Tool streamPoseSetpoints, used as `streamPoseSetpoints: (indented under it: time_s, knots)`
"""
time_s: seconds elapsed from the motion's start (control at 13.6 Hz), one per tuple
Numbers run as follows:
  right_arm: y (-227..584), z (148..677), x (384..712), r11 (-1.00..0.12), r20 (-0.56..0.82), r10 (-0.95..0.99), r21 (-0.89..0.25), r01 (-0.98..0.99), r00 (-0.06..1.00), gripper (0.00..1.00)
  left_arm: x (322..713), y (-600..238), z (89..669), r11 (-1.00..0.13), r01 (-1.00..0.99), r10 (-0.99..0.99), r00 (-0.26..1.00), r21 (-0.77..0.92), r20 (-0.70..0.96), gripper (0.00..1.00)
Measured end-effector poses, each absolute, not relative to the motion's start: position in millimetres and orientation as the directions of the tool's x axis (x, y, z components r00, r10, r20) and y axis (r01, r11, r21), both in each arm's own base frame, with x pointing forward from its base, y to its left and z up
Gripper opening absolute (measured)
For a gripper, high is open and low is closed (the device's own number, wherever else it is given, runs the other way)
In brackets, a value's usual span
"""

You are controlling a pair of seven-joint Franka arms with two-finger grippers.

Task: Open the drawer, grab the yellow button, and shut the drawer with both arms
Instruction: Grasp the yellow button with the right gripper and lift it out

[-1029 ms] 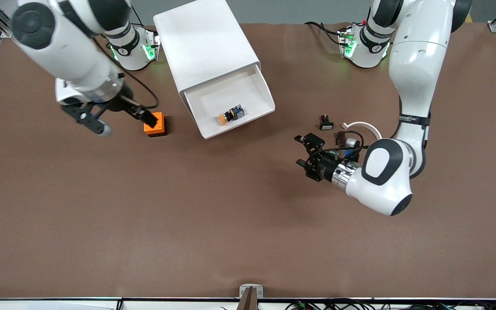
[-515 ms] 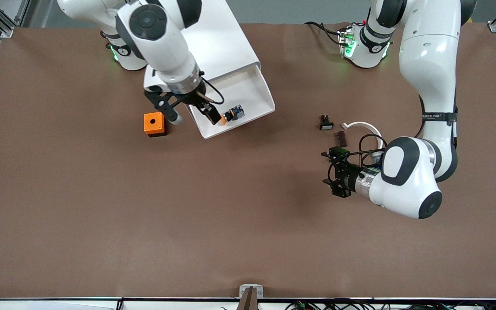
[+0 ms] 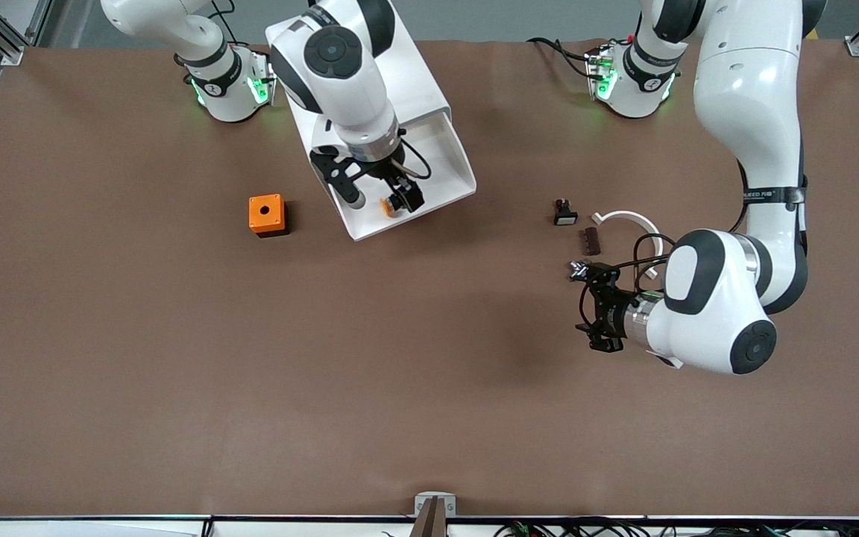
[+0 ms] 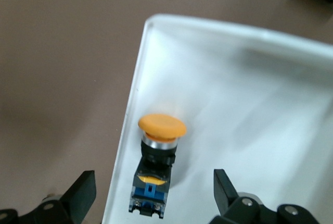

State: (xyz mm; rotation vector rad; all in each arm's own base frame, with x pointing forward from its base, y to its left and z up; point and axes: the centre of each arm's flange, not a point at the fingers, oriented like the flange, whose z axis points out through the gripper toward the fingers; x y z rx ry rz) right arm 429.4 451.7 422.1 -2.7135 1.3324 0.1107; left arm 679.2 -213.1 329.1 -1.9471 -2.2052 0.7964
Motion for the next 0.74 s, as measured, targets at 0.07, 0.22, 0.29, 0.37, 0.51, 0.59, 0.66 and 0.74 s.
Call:
streamPoseSetpoints:
  time_s: [0.07, 0.22, 0.29, 0.37, 0.51, 0.59, 0.66, 0.74]
  knots:
    - [456.1, 416.5, 427.0, -0.604, -0.117, -0.786, -0.069, -0.794, 0.607, 1.0, 679.1, -216.6, 334.1, 0.026, 0.907, 0.948, -0.156, -0.421, -0.277, 1.0]
    - [462.6, 407.7, 422.6, -0.604, -0.117, -0.786, -0.06, -0.795, 0.607, 0.96, 676.8, -227.5, 352.6, -0.01, 0.923, 0.947, -0.114, -0.384, -0.299, 1.0]
    - [463.6, 405.7, 422.0, -0.606, -0.117, -0.786, -0.057, -0.794, 0.608, 0.86, 674.7, -233.6, 362.6, -0.027, 0.93, 0.948, -0.093, -0.366, -0.306, 1.0]
    - [462.7, 406.0, 423.3, -0.604, -0.116, -0.787, -0.057, -0.795, 0.606, 0.73, 672.8, -239.1, 369.4, -0.054, 0.937, 0.951, -0.057, -0.345, -0.305, 1.0]
    - [460.0, 408.8, 427.5, -0.609, -0.114, -0.783, -0.06, -0.791, 0.612, 0.48, 669.5, -246.2, 373.2, -0.148, 0.942, 0.956, 0.058, -0.301, -0.287, 1.0]
    - [458.7, 412.1, 430.8, -0.613, -0.113, -0.779, -0.067, -0.787, 0.617, 0.36, 667.8, -249.9, 372.3, -0.185, 0.939, 0.955, 0.101, -0.291, -0.28, 1.0]
    - [456.5, 418.3, 436.4, -0.609, -0.114, -0.782, -0.075, -0.79, 0.613, 0.33, 666.5, -253.2, 371.7, -0.207, 0.936, 0.952, 0.126, -0.285, -0.278, 1.0]
    - [452.2, 428.7, 445.2, -0.605, -0.114, -0.784, -0.083, -0.792, 0.611, 0.33, 665.5, -256.0, 371.8, -0.222, 0.934, 0.95, 0.142, -0.28, -0.278, 1.0]
